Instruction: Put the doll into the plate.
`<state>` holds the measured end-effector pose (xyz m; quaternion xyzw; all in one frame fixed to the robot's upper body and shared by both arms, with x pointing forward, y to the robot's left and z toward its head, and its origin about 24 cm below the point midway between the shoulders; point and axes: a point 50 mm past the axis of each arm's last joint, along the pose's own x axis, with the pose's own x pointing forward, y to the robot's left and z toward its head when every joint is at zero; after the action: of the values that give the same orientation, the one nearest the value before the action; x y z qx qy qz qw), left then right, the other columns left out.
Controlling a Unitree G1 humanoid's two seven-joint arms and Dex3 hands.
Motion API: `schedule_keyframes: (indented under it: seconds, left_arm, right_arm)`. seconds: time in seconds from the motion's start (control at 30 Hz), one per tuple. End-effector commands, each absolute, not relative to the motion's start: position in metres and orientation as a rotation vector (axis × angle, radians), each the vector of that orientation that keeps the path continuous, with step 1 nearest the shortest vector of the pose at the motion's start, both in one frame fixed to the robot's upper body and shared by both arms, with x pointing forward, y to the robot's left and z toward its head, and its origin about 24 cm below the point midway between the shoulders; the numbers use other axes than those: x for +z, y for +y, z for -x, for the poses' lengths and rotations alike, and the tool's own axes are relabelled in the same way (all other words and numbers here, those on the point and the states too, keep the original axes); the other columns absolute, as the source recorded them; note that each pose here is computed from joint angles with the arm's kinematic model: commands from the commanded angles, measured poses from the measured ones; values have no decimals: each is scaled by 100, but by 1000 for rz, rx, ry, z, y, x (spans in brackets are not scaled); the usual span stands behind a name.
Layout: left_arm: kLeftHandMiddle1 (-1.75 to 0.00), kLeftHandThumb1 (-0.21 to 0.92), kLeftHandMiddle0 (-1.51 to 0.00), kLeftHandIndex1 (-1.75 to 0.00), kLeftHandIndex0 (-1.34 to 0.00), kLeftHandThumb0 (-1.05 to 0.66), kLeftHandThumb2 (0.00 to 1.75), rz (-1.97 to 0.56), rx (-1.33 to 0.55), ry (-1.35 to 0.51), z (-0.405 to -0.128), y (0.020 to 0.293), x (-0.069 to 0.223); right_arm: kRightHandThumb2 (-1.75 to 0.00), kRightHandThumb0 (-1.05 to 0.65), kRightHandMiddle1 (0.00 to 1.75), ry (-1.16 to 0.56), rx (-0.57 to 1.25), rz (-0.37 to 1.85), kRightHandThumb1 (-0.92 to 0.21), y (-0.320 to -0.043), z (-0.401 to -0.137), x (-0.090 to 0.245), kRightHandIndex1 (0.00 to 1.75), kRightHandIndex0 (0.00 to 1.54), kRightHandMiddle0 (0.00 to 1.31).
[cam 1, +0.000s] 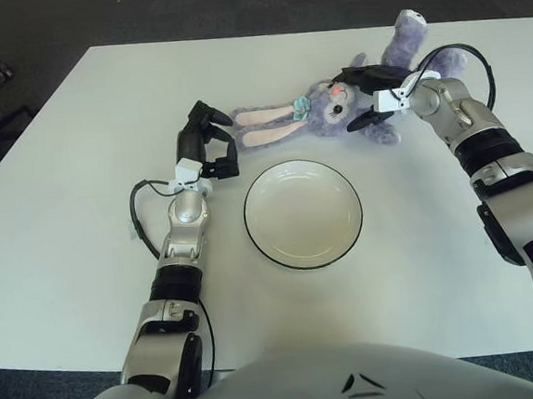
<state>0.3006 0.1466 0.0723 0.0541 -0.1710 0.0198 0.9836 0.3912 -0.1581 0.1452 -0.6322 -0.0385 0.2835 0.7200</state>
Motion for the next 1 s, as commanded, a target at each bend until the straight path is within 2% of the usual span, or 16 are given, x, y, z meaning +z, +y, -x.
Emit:
schedule_keyframes:
  seconds: [0.0,0.43,0.77,0.83,0.93,0.97]
  left_arm:
    - [-175,28,-52,-175,-51,-1,136,-105,68,-260,-286,150,45]
    - [-175,29,-52,-175,-50,-1,135,-47,76,-299,-285,150,46]
    - [-175,29,-52,-175,-50,-1,135,-34,90,-333,-283,149,50]
    - [-175,29,-52,-175,-50,-1,135,-37,92,-336,-282,149,50]
    - [-175,29,-52,-175,-51,-1,136,-45,97,-340,-282,149,51]
    - [-175,29,-52,-175,-51,-1,136,-50,99,-341,-282,148,51]
  right_arm:
    - [-19,-105,40,-8,700,1394,-89,-154,-389,129,6,12,0]
    - [-18,-105,43,38,642,1520,-92,-156,-394,112,7,15,0]
    - [-20,-105,30,155,609,1589,-92,-155,-399,102,10,17,0]
    - [-21,-105,25,171,604,1597,-92,-155,-400,102,33,9,0]
    - [-21,-105,20,193,593,1614,-92,-154,-401,101,52,3,0]
    - [-20,-105,19,204,585,1624,-92,-154,-401,101,53,2,0]
